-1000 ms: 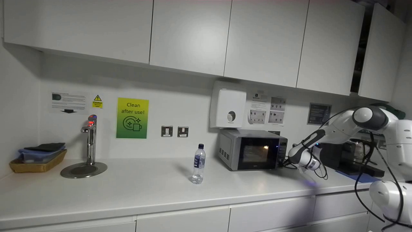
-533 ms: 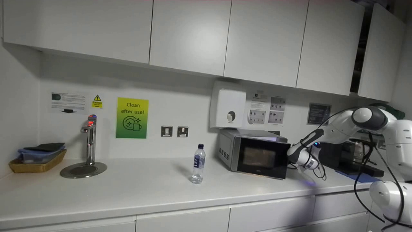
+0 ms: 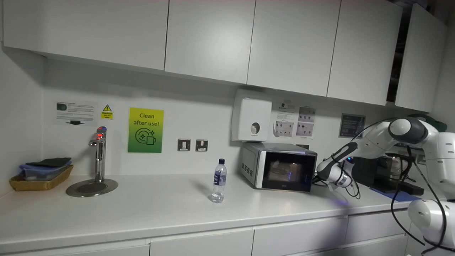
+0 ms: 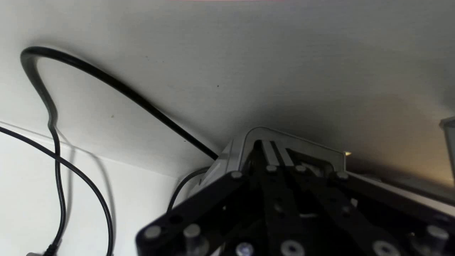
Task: Open the microwave
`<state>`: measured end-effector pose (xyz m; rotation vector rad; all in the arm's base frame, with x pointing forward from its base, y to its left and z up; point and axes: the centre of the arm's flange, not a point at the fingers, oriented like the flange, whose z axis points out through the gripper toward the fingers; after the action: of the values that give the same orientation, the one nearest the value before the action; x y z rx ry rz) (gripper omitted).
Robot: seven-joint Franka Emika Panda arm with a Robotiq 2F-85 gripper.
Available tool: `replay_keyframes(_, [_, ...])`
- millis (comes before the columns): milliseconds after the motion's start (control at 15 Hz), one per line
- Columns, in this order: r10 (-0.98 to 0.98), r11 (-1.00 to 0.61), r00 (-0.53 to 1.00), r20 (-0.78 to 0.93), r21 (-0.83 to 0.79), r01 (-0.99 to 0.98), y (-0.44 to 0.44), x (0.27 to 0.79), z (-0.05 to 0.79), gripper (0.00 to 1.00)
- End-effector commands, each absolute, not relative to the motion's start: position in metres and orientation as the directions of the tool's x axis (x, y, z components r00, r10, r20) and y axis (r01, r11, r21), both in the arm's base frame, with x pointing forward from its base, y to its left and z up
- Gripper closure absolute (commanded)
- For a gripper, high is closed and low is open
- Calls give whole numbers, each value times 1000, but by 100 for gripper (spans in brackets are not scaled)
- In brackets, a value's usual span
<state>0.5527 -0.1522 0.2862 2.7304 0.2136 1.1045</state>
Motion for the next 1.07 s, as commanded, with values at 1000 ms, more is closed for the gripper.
replay_keyframes(1000, [57,-992,635,771,113,-48,-136,589,329,100])
